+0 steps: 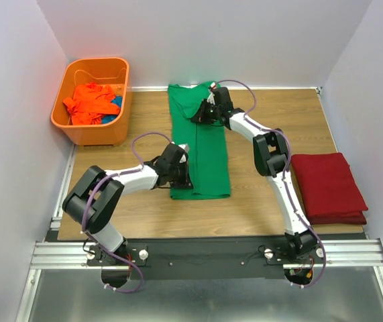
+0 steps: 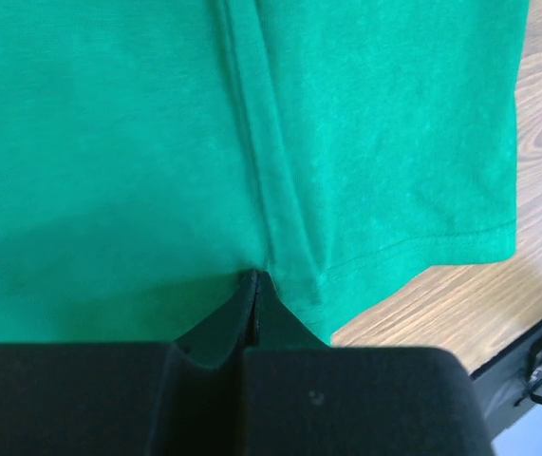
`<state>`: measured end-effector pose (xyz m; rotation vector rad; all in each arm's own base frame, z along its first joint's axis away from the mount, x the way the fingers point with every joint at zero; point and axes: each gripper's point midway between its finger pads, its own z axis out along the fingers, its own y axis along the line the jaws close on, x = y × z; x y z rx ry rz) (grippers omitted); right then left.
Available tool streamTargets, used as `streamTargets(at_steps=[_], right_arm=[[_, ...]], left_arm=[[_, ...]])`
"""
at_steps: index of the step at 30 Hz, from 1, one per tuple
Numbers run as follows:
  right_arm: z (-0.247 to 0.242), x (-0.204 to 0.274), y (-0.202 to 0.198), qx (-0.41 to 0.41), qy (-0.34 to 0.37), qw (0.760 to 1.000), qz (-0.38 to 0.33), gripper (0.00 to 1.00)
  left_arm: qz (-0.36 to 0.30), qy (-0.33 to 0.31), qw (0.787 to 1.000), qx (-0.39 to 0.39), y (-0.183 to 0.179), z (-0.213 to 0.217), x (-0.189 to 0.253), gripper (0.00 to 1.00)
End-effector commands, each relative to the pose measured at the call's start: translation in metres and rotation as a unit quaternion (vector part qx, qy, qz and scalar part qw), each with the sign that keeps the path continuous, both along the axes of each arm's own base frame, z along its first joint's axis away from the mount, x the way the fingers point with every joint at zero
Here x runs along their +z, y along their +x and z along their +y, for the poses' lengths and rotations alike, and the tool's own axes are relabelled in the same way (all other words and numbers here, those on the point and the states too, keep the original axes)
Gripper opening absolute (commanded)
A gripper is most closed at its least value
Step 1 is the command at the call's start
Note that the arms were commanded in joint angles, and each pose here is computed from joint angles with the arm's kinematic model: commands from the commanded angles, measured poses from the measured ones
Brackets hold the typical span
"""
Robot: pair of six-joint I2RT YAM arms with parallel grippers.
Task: Fold and stack the t-shirts
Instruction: Fold the tshirt
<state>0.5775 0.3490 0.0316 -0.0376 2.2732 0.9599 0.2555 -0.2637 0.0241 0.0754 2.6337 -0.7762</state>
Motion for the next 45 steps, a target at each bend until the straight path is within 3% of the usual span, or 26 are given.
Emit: streamTargets(at_steps=[1, 3, 8, 10, 17, 30, 38, 45], right_arm=[[0.003, -0.002, -0.009, 0.025, 0.015, 0.999, 0.030, 0.18], [0.010, 0.023, -0.015, 0.046, 0.041, 0.998, 0.028, 0.19], [0.015, 0.068, -0.031, 0.066, 0.078, 0.994, 0.033, 0.20], [0.010, 0.076, -0.044, 0.062, 0.081, 0.994, 0.046, 0.20], [-0.023, 0.097, -0.104, 0.048, 0.054, 0.995, 0.067, 0.20], [-0.100, 0.024, -0.264, 0.023, -0.015, 0.985, 0.173, 0.20], [-0.129, -0.011, -0.326, 0.014, -0.040, 0.973, 0.226, 0.19], [-0.137, -0.014, -0.345, 0.014, -0.040, 0.972, 0.233, 0.19]], left_arm=[[-0.053, -0.004, 0.999, 0.000, 0.011, 0.004, 0.036, 0.03], [-0.064, 0.000, 0.998, 0.020, 0.016, 0.010, 0.048, 0.08], [-0.068, 0.000, 0.996, 0.052, 0.013, 0.022, 0.063, 0.08], [-0.052, 0.000, 0.996, 0.070, 0.005, 0.029, 0.059, 0.00], [-0.016, -0.004, 0.993, 0.114, -0.024, 0.051, 0.035, 0.00], [0.020, 0.013, 0.991, 0.131, -0.037, 0.060, 0.008, 0.00], [0.053, 0.026, 0.989, 0.134, -0.049, 0.065, -0.013, 0.00], [0.062, 0.040, 0.988, 0.137, -0.054, 0.070, -0.022, 0.00]])
